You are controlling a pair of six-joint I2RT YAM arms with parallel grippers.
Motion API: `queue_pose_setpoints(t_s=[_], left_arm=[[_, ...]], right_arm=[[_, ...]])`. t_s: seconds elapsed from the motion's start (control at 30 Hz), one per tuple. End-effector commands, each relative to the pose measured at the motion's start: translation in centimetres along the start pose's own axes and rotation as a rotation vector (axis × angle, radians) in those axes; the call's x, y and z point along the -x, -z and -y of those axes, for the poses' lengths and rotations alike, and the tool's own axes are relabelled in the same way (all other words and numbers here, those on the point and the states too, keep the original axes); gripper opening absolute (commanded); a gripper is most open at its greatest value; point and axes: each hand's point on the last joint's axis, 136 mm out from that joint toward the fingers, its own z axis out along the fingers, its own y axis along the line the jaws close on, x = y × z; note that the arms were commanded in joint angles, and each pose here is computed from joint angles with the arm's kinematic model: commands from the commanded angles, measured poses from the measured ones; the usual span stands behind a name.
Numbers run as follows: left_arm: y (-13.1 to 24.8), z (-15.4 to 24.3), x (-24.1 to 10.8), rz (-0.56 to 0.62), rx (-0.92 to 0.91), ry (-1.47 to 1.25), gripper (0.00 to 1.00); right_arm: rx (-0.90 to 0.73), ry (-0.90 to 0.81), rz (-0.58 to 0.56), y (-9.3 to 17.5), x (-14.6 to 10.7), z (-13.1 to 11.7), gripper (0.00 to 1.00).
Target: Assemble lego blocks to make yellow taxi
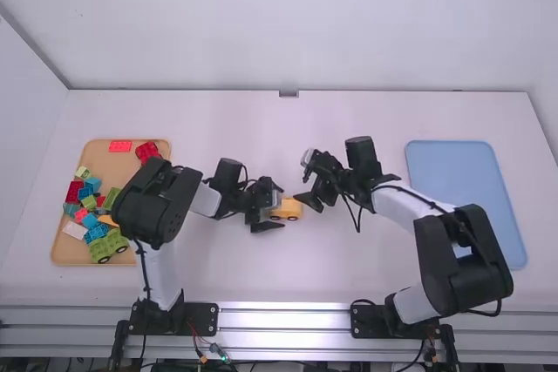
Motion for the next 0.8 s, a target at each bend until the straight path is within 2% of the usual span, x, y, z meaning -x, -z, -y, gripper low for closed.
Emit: queue_pose_setpoints(t_s=[0.0, 0.2, 0.3, 0.43, 0.53, 0.6, 0.67, 0.77], left_arm=[[1.8, -0.9, 0.6, 0.022, 0.034, 0.053, 0.99], [6.8, -2.8, 1.6, -0.007, 0.133, 0.147, 0.99], [10.3, -4.4, 1.1, -0.072, 0.267, 0.344, 0.99], [18.2, -7.3, -1.3, -0.16, 0.652, 0.791, 0.99], [25.6, -8.0, -2.7, -0.078, 1.018, 1.177, 0.99], [30.4, -6.8, -3.6, -0.016, 1.263, 1.367, 0.99], [33.2, -5.7, -4.2, -0.011, 1.408, 1.419, 0.99], [37.0, -3.0, -4.7, -0.067, 1.612, 1.445, 0.99]], right_arm=[[-0.003, 0.004, 0.009, 0.3, 0.4, -0.1, 0.99], [-0.014, 0.003, 0.014, 0.4, 0.4, 0.3, 0.99], [-0.026, 0.005, 0.021, 0.6, 0.5, 0.7, 0.99], [-0.037, 0.008, 0.035, 0.8, 0.7, 1.2, 0.99], [-0.063, -0.025, 0.051, 1.0, 1.1, 1.9, 0.99], [-0.084, -0.032, 0.062, 1.0, 1.5, 2.3, 0.99], [-0.096, -0.025, 0.062, 1.0, 1.5, 2.5, 0.99], [-0.111, -0.015, 0.071, 1.1, 1.8, 2.9, 0.99]])
